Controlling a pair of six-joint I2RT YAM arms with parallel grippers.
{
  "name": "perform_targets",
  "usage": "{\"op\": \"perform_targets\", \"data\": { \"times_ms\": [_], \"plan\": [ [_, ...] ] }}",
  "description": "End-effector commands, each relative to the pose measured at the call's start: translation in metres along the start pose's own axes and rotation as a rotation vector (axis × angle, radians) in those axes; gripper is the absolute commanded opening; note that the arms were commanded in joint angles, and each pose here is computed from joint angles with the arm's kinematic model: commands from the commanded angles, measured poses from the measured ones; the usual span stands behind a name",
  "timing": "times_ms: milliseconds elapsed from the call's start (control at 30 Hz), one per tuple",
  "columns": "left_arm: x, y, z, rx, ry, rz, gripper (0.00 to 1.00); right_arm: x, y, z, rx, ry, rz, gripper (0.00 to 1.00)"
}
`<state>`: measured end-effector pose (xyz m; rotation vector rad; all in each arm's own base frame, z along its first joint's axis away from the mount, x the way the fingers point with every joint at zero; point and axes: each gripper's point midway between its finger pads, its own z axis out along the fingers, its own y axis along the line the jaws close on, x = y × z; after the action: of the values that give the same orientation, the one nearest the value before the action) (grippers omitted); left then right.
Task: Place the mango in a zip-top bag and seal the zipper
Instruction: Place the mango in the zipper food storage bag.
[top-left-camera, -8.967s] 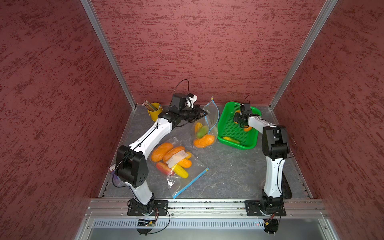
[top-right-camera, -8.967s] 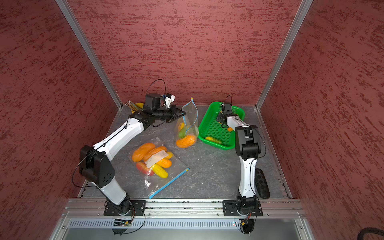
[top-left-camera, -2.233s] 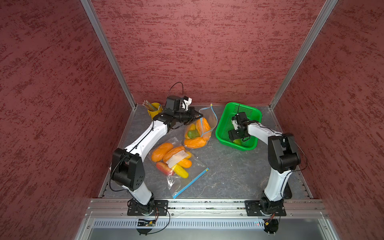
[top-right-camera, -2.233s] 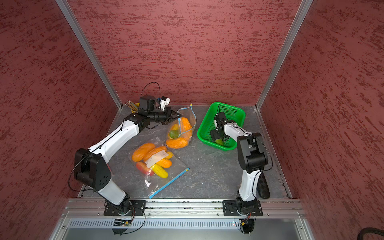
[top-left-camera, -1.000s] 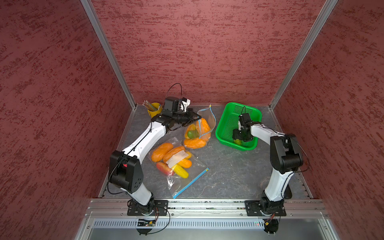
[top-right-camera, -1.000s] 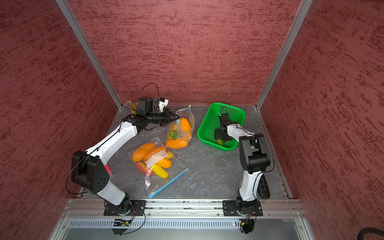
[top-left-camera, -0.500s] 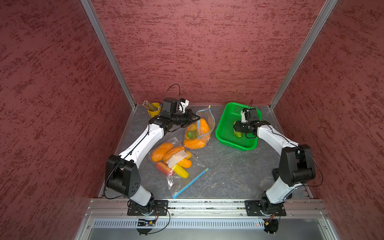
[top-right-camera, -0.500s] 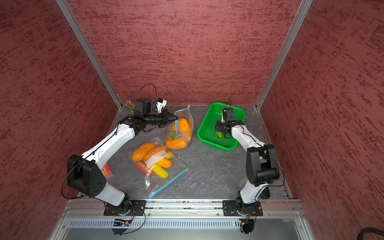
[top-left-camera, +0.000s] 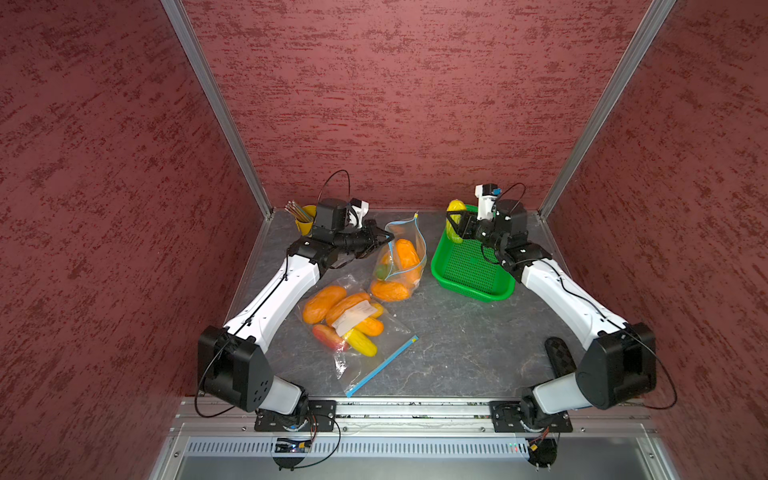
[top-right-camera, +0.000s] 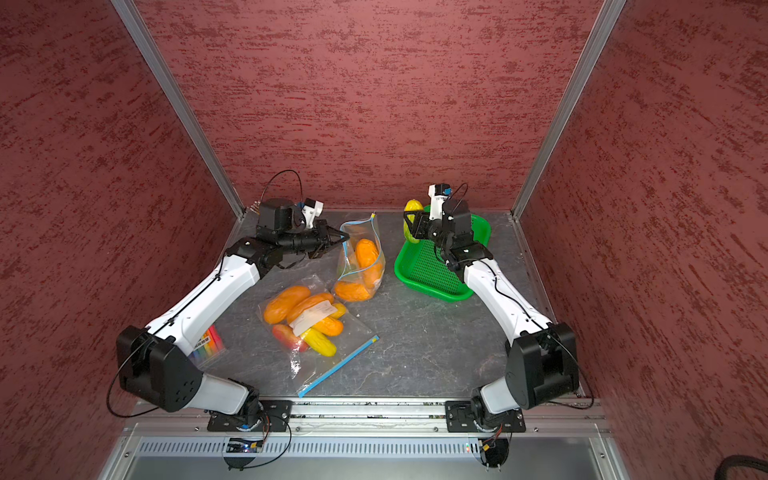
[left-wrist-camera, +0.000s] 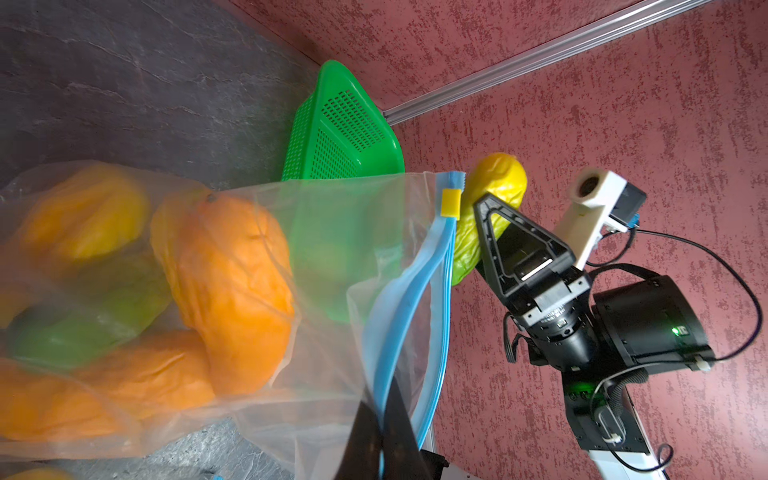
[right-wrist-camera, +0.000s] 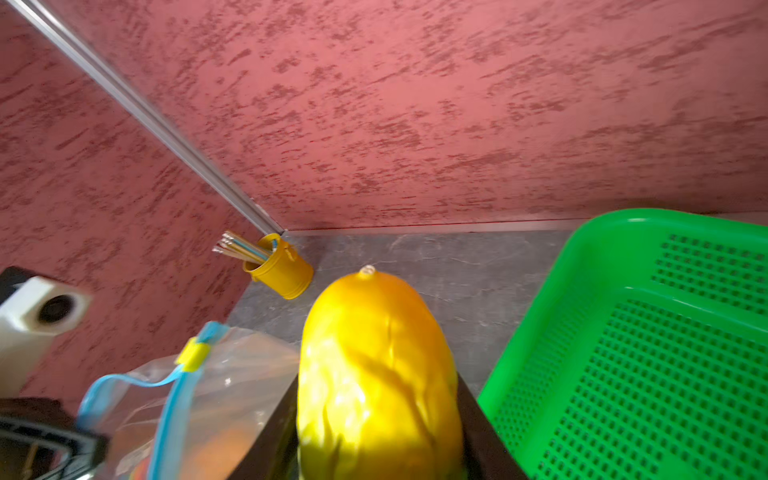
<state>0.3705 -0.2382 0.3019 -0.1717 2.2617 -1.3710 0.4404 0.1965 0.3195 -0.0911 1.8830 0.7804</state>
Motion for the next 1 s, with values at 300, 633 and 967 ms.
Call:
{"op": "perform_targets", "data": {
  "times_ms": [300,633,967],
  "plan": [
    [-0.013,-0.021,-0.019,0.065,-0.111,0.045,0.02,-0.015,0.142,-0.014,-0.32,-0.104,0.002,0.03],
    [-0.015,-0.03,-0.027,0.087,-0.133,0.062,0.02,0.012,0.162,0.014,-0.341,-0.153,0.047,0.04],
    [-0.023,-0.029,-0.025,0.092,-0.136,0.053,0.03,0.031,0.125,0.059,-0.171,-0.154,0.049,0.46]
  ]
}}
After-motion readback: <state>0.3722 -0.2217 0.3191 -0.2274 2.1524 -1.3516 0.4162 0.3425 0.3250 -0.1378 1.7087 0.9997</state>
